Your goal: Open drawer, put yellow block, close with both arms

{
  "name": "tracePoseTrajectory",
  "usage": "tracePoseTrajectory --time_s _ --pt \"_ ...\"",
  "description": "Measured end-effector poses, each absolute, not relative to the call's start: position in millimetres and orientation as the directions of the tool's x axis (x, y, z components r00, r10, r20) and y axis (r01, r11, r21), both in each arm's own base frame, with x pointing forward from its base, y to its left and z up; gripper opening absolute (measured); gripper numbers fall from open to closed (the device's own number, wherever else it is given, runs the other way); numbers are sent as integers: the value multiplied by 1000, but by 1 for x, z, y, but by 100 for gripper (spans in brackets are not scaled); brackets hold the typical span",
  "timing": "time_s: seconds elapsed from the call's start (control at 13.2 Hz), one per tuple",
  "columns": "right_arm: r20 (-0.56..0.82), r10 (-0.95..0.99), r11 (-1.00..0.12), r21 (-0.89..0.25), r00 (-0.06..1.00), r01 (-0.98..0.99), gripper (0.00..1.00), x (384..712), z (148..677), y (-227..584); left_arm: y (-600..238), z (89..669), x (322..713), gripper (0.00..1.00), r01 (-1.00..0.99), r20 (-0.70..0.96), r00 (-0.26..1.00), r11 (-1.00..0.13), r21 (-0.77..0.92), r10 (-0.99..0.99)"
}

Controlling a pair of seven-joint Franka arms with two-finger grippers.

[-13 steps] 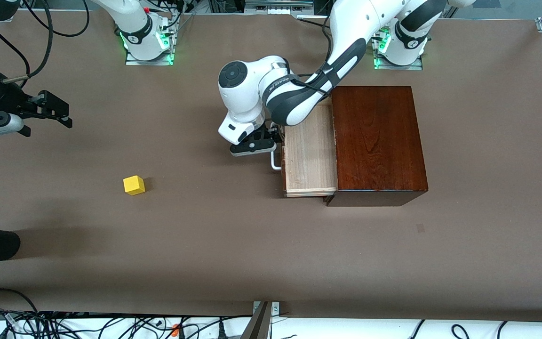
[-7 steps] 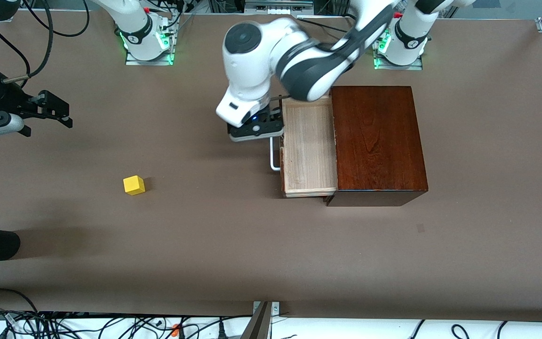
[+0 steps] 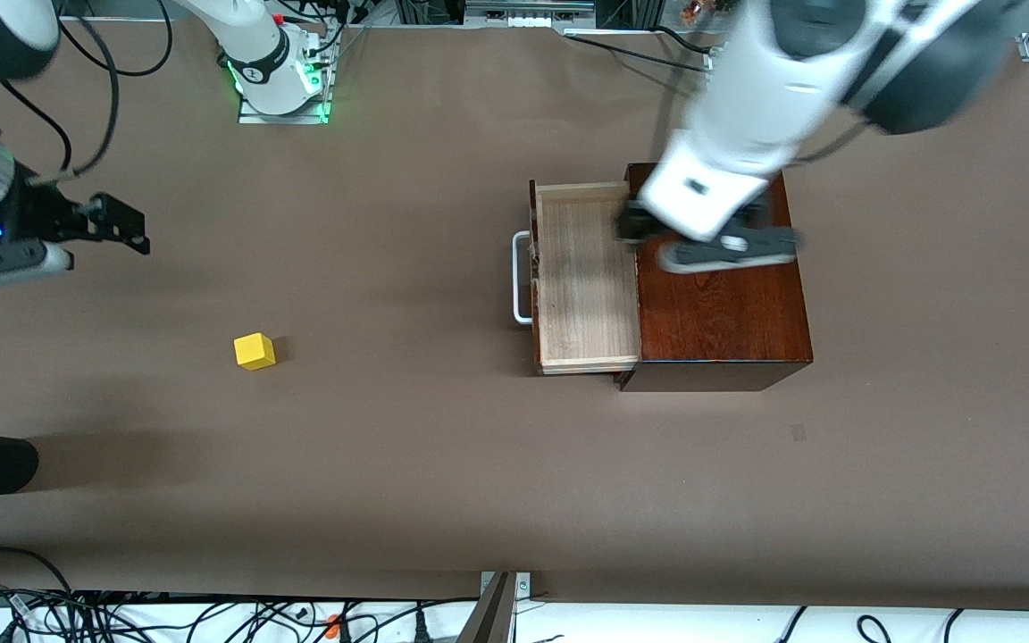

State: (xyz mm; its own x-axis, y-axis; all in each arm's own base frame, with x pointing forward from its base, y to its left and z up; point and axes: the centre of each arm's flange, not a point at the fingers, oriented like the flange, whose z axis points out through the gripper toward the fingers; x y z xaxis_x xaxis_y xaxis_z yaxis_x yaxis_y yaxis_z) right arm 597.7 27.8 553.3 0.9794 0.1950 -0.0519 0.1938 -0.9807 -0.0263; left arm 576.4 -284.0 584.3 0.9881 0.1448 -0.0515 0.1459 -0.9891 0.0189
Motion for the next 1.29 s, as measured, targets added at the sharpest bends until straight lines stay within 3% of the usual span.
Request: tracePoseTrajectory --time_s 0.3,0.68,0.98,1.29 --pt "-163 165 -986 -19 973 165 100 622 480 13 -194 584 600 100 114 -80 990 -994 1 113" --pt "-181 185 -983 -47 966 180 100 639 391 40 -99 595 605 100 38 -119 992 -998 50 32" --pt "-116 205 -979 -23 972 204 100 633 311 56 -37 593 582 100 12 -67 998 -998 57 8" --pt "-65 213 -977 -5 975 213 100 611 249 60 -36 590 571 100 6 -58 998 -998 58 2"
